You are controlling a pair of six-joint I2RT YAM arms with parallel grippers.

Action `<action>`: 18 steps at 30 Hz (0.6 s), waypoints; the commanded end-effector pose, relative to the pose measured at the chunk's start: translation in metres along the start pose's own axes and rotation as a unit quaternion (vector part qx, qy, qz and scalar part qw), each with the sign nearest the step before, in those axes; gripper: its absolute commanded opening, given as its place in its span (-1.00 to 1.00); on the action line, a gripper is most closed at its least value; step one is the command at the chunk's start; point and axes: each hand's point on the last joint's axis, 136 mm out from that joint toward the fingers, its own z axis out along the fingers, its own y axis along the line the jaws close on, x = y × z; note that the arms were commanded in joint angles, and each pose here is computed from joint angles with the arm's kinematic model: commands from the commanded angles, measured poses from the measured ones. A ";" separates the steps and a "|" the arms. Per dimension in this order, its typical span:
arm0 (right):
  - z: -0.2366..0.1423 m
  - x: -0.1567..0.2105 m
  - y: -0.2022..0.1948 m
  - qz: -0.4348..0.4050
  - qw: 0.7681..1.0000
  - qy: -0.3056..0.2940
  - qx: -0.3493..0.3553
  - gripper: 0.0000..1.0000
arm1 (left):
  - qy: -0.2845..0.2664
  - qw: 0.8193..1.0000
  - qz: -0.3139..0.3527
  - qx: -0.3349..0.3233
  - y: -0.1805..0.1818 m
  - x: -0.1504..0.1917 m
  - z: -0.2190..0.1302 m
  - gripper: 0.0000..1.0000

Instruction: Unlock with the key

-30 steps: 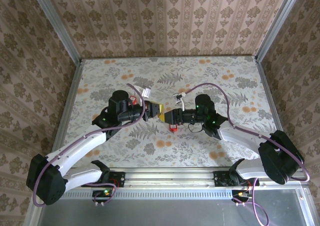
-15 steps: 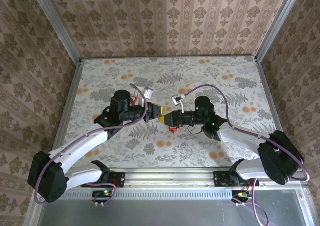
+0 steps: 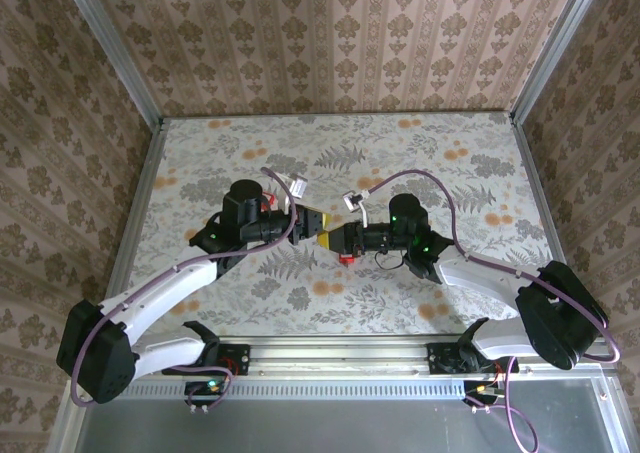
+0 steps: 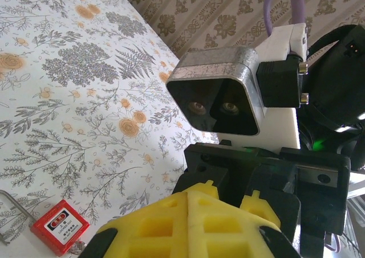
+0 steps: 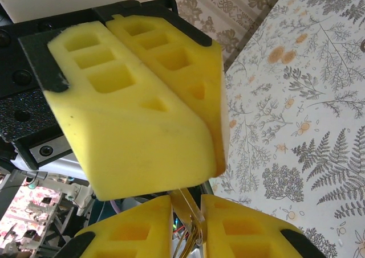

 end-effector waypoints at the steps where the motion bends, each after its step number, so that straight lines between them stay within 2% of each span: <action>1: -0.003 -0.007 0.014 -0.022 0.999 -0.016 -0.019 -0.61 | -0.010 1.000 0.009 0.004 -0.001 -0.007 0.001 -1.00; 8: -0.005 -0.010 0.014 -0.022 0.999 -0.024 -0.014 -0.53 | -0.020 1.000 -0.007 0.002 0.006 -0.004 -0.001 -1.00; 18: -0.007 -0.013 0.011 -0.019 0.999 -0.032 -0.006 -0.53 | -0.022 0.999 -0.025 0.012 0.010 0.003 -0.002 -1.00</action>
